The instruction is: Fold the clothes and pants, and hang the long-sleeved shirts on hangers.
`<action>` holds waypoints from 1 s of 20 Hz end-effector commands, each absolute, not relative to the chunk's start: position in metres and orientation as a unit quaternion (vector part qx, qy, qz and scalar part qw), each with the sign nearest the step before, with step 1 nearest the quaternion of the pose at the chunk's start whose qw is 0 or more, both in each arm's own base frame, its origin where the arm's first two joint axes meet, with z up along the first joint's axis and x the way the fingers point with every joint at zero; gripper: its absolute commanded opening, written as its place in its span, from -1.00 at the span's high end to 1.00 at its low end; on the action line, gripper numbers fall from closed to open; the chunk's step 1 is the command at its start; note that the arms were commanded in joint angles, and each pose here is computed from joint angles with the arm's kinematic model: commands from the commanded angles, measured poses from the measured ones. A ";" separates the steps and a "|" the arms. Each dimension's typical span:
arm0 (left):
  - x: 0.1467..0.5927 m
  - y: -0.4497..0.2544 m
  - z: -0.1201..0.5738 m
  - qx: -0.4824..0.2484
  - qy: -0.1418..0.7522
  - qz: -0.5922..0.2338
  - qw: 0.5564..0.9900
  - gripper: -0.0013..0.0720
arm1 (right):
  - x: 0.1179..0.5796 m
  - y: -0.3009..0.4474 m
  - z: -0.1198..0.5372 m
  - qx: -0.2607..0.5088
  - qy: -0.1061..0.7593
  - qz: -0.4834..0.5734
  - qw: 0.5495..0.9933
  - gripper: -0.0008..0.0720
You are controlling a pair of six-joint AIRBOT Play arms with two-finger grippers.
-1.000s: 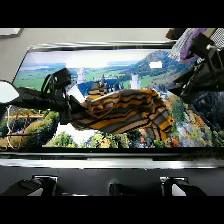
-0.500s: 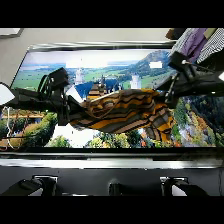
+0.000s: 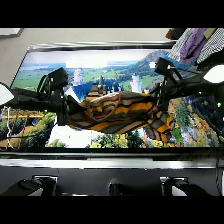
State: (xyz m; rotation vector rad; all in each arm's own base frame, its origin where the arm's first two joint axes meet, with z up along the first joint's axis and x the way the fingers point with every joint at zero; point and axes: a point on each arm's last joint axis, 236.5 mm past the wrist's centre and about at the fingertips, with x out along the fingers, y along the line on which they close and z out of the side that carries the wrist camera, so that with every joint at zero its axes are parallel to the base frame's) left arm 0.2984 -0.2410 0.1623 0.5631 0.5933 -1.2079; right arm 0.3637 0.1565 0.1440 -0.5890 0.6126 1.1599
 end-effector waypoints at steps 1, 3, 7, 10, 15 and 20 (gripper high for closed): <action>0.302 -0.242 0.164 0.249 0.271 -0.546 0.752 0.34 | 0.344 0.150 0.157 -0.290 0.287 0.527 0.746 0.90; 0.317 -0.242 0.171 0.216 0.274 -0.513 0.784 -0.06 | 0.339 0.133 0.168 -0.312 0.300 0.483 0.761 0.90; 0.369 -0.237 0.204 0.127 0.234 -0.417 0.869 -0.94 | 0.327 0.102 0.203 -0.347 0.299 0.391 0.798 0.90; 0.410 -0.223 0.249 0.015 0.170 -0.332 0.928 -0.94 | 0.324 0.075 0.227 -0.343 0.299 0.306 0.836 0.90; 0.431 -0.208 0.284 -0.138 0.137 -0.272 0.943 -0.93 | 0.311 -0.004 0.291 -0.277 0.269 0.068 0.920 0.89; 0.426 -0.215 0.277 -0.168 0.162 -0.277 0.932 -0.92 | 0.256 -0.051 0.314 -0.248 0.271 -0.045 0.929 0.89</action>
